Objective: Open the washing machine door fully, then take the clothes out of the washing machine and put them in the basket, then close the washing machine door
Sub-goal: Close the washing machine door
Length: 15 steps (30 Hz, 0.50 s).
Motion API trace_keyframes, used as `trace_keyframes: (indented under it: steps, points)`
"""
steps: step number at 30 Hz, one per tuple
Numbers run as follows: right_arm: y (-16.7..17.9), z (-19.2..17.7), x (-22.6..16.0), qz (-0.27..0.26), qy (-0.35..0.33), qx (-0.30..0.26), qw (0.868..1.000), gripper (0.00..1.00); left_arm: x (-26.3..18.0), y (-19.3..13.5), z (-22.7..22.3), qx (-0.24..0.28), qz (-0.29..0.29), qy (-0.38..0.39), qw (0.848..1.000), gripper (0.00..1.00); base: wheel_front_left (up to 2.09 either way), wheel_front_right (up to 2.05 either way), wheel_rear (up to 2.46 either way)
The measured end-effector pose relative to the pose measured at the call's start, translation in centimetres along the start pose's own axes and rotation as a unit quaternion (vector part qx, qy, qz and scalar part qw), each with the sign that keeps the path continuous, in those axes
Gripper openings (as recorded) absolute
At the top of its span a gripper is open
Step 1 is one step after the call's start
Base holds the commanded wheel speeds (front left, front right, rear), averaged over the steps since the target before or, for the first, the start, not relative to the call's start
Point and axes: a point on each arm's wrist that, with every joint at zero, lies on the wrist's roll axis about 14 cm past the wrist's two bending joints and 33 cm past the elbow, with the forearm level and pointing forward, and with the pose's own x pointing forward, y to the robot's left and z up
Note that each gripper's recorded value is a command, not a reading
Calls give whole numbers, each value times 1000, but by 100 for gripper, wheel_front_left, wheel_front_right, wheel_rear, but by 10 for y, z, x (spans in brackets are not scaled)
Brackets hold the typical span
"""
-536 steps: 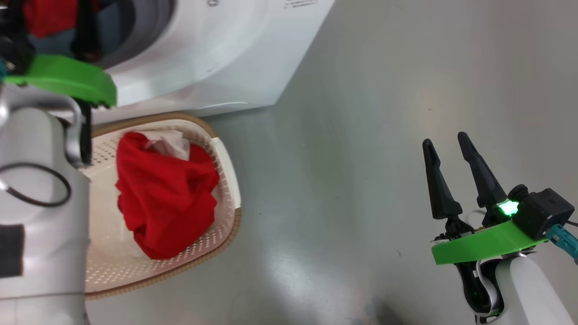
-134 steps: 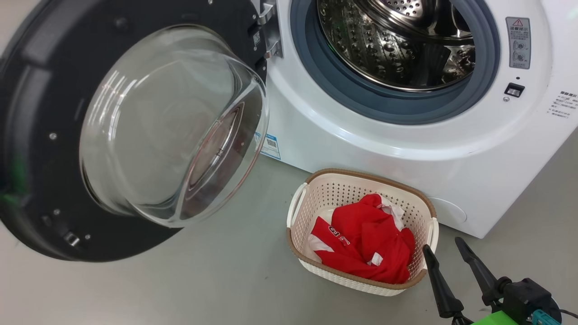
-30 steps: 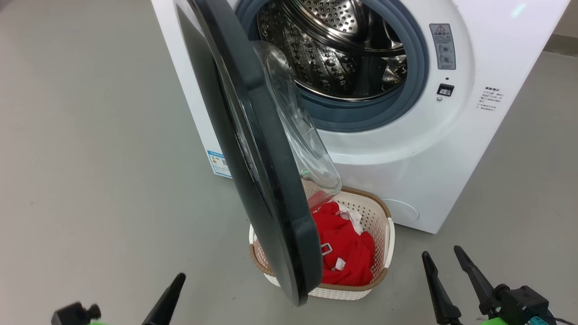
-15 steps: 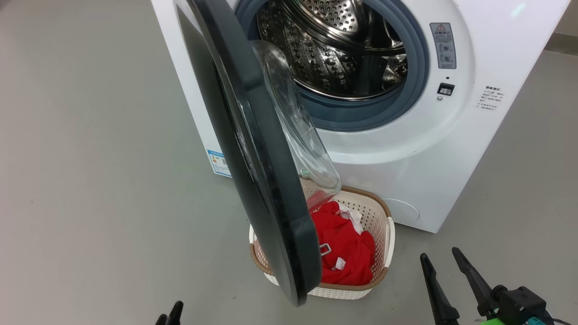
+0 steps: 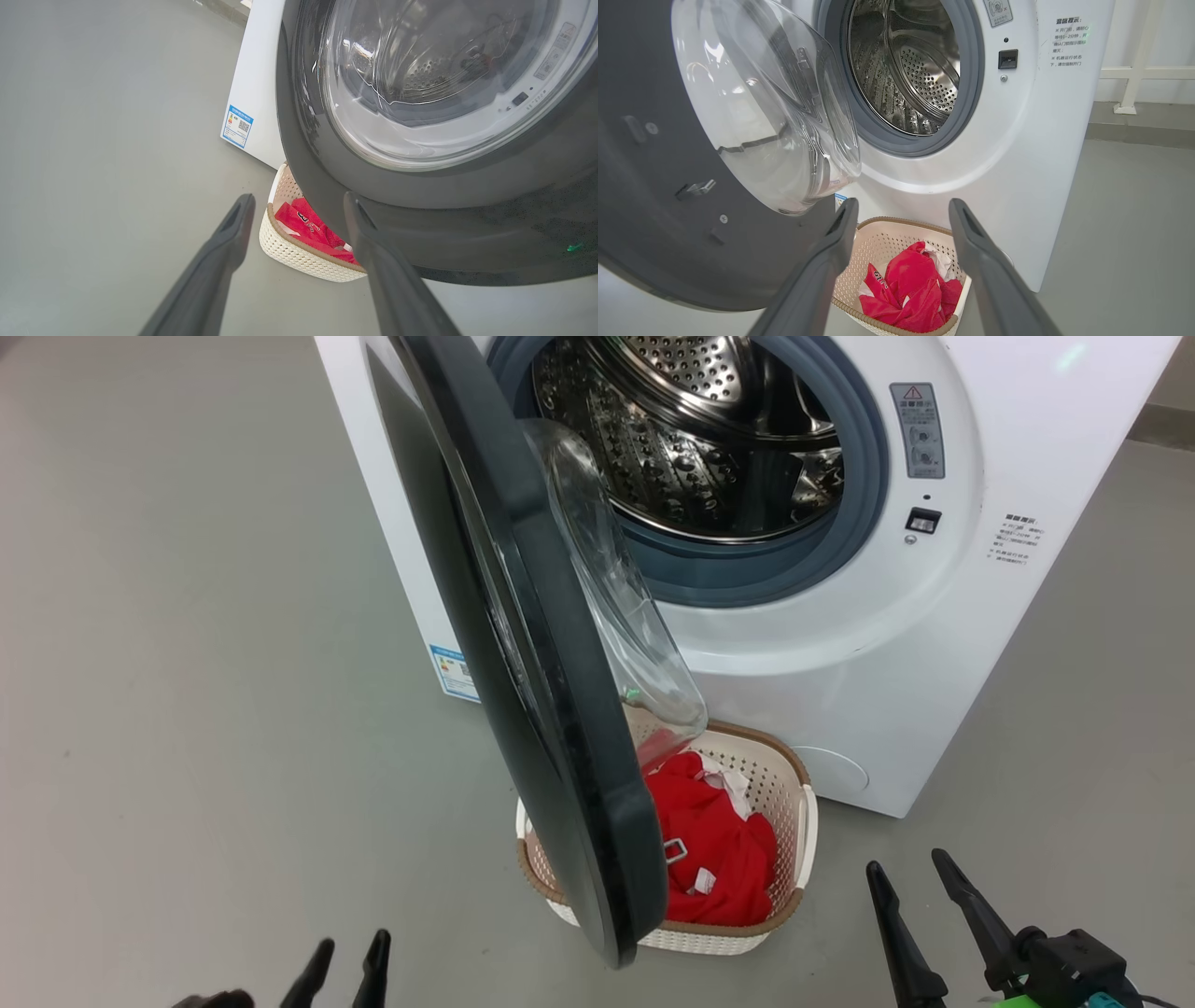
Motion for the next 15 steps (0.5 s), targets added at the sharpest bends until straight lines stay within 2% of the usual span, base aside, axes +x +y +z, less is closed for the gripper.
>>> trace_keyframes:
  steps: [4, 15]
  points:
    - [0, -1, 0, 0, 1, 0, 1000, 100, 2, -10, 12, 55, -9, -28, 998, 100, 0, 0, 0]
    - [0, -1, 1, 0, 1, 0, 1000, 100, -7, -30, 36, 153, -19, -81, 985, 100, 0, 0, 0]
